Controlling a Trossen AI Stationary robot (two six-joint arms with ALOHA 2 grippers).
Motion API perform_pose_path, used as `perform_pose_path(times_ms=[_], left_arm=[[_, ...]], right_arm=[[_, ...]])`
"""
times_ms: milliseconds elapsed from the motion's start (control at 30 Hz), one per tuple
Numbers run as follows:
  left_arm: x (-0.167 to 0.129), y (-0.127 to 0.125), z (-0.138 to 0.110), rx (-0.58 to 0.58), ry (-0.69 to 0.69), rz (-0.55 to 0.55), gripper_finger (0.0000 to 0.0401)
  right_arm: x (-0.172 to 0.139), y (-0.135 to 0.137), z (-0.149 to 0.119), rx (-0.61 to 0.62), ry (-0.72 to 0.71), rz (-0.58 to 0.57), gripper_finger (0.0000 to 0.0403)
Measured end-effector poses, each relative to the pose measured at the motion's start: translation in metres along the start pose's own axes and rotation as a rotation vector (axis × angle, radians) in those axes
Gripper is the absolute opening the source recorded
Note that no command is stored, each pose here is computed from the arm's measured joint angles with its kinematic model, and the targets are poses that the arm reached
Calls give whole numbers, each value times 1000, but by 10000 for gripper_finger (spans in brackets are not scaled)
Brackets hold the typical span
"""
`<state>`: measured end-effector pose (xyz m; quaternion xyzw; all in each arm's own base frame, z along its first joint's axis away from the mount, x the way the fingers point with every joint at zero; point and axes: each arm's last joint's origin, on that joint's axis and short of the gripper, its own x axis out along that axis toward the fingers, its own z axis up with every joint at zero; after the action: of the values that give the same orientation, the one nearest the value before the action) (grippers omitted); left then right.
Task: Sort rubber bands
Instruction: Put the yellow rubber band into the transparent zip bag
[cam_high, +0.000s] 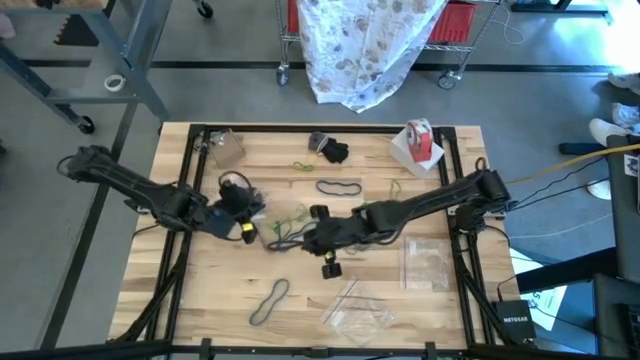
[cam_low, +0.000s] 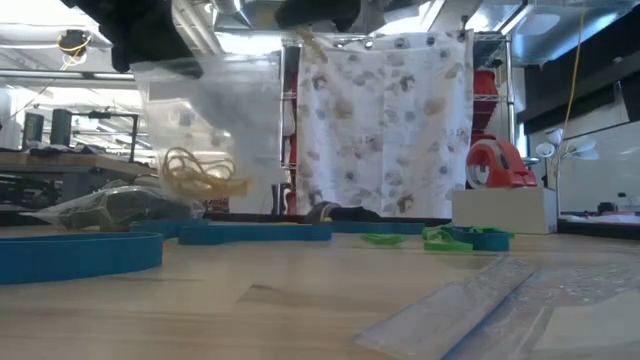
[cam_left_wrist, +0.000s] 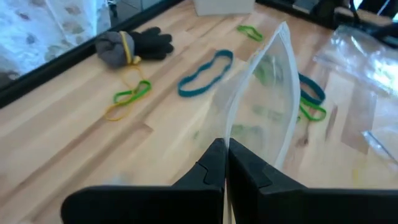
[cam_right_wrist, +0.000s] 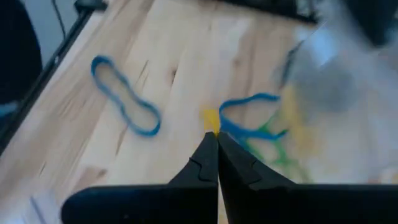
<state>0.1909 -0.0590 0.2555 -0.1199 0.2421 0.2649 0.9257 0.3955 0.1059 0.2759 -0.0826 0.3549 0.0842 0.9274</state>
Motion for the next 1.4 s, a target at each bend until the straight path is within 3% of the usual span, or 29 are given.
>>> perform_pose_path(times_ms=[267, 500, 1100, 1400], left_arm=[[16, -27, -13, 1, 2, -39, 1], [24, -37, -21, -9, 14, -44, 1], [21, -34, -17, -103, 5, -47, 1], [25, -32, -5, -169, -51, -59, 1]], right_arm=[[-13, -15, 23, -1, -174, -170, 0], [-14, -35, 27, 11, -211, -322, 0], [-6, -41, 12, -58, -52, -330, 0], [16, -37, 14, -54, -125, -234, 0]])
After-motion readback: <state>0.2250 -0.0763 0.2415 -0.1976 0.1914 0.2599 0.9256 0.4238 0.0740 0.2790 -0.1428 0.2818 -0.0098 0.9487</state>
